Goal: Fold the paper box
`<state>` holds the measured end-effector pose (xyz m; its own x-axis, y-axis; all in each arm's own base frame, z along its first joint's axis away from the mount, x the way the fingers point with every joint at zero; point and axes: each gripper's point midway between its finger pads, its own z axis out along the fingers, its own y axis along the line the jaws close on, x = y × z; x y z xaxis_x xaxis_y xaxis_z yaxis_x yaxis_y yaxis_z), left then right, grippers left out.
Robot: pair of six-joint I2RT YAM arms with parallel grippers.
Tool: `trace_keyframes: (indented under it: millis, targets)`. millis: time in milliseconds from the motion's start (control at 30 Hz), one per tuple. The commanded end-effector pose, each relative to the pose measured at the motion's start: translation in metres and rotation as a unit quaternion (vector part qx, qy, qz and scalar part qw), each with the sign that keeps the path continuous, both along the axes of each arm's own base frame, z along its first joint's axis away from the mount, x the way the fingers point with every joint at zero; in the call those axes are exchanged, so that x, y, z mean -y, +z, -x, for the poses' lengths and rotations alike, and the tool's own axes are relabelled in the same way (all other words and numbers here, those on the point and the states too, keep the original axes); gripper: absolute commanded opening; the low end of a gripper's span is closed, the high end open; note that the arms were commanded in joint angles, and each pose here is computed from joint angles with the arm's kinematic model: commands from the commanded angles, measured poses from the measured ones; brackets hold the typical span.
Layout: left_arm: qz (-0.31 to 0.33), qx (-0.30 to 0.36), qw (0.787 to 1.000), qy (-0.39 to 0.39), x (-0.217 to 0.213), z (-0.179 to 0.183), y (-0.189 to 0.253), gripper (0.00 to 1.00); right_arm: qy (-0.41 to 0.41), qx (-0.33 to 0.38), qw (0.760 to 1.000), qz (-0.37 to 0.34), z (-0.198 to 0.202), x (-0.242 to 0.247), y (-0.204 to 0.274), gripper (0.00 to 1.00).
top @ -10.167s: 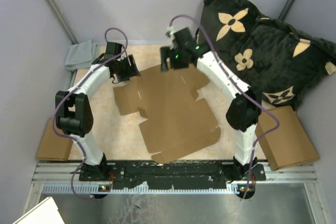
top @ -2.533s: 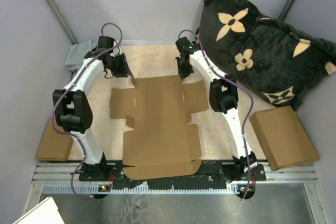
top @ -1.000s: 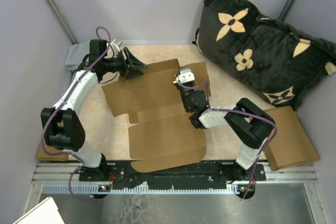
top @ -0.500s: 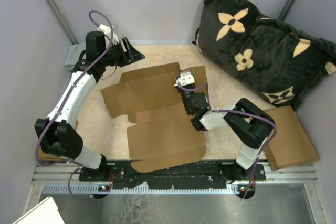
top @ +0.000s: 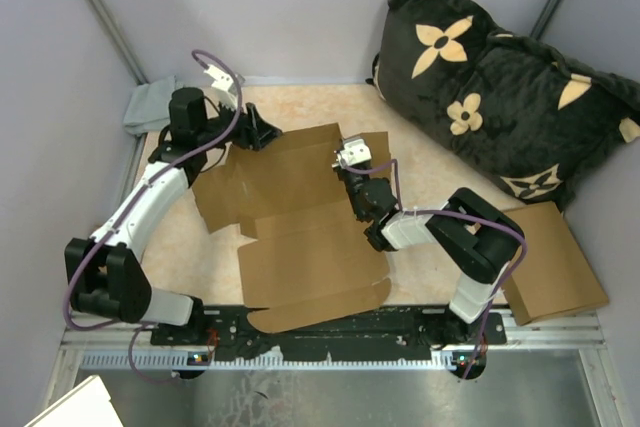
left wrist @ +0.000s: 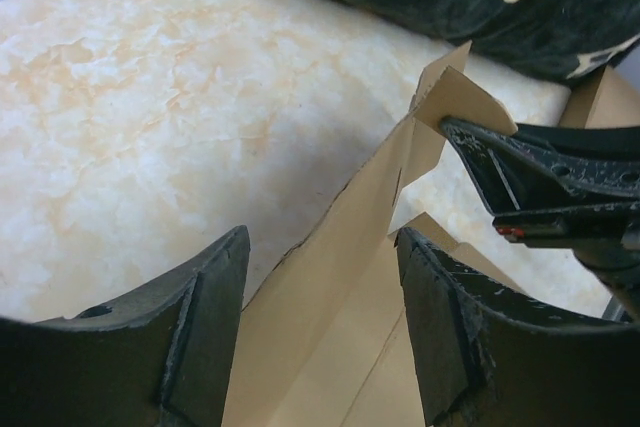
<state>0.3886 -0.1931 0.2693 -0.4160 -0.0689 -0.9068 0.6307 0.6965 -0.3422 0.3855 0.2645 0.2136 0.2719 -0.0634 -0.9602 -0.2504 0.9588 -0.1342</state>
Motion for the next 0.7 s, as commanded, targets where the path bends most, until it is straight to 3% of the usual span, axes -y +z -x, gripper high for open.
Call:
trace_keyframes:
  millis: [0,333,667]
  targets:
    - [-0.040,0.088,0.993,-0.063,0.017,0.010,0.009,0.66,0.022,0.026,0.999,-0.039,0.009,-0.005,0.027,0.00]
    - [-0.118,0.099,0.986,-0.064,0.014,0.002,-0.025,0.65,0.030,0.025,0.998,-0.039,0.012,-0.006,0.029,0.00]
    - [-0.118,0.097,0.984,-0.088,0.023,-0.005,-0.038,0.62,0.040,0.026,0.998,-0.035,0.021,-0.001,0.033,0.00]
